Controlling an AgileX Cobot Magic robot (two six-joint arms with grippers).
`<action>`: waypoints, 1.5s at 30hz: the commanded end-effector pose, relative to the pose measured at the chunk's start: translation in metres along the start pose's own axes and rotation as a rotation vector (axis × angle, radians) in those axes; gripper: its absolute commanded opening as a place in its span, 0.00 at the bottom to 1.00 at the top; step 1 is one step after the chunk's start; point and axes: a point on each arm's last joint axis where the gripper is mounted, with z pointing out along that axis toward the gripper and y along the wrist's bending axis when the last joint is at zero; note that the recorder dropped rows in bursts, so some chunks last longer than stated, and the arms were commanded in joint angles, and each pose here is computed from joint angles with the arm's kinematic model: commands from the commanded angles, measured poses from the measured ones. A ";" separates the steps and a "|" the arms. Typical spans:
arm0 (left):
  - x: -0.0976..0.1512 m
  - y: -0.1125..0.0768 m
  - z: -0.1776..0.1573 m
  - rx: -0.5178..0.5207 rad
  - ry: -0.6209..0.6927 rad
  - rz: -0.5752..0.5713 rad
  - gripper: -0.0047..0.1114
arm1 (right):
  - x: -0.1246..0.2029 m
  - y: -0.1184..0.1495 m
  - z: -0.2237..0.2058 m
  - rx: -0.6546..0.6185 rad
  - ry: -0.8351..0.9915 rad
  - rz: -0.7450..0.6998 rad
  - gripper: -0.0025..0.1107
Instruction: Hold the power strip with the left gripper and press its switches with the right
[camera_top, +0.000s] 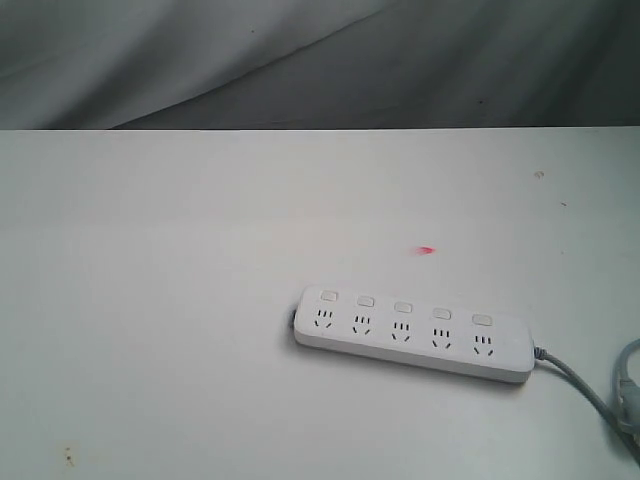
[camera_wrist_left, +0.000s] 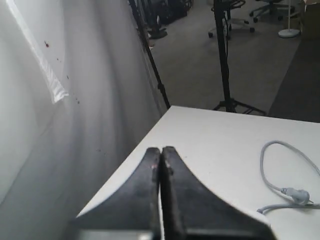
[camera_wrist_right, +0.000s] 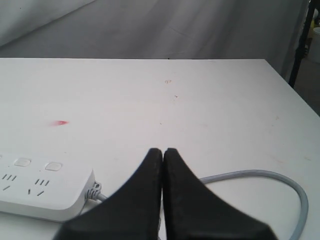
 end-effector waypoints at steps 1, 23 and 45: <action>-0.016 -0.015 -0.028 -0.021 -0.059 0.036 0.04 | 0.000 0.000 0.000 0.001 -0.005 -0.008 0.02; 0.070 -0.046 -0.112 -0.659 -0.037 0.037 0.04 | 0.000 0.000 0.000 0.001 -0.005 -0.008 0.02; 0.223 -0.094 -0.112 -0.769 -0.009 -0.451 0.04 | 0.000 0.000 0.000 0.001 -0.005 -0.008 0.02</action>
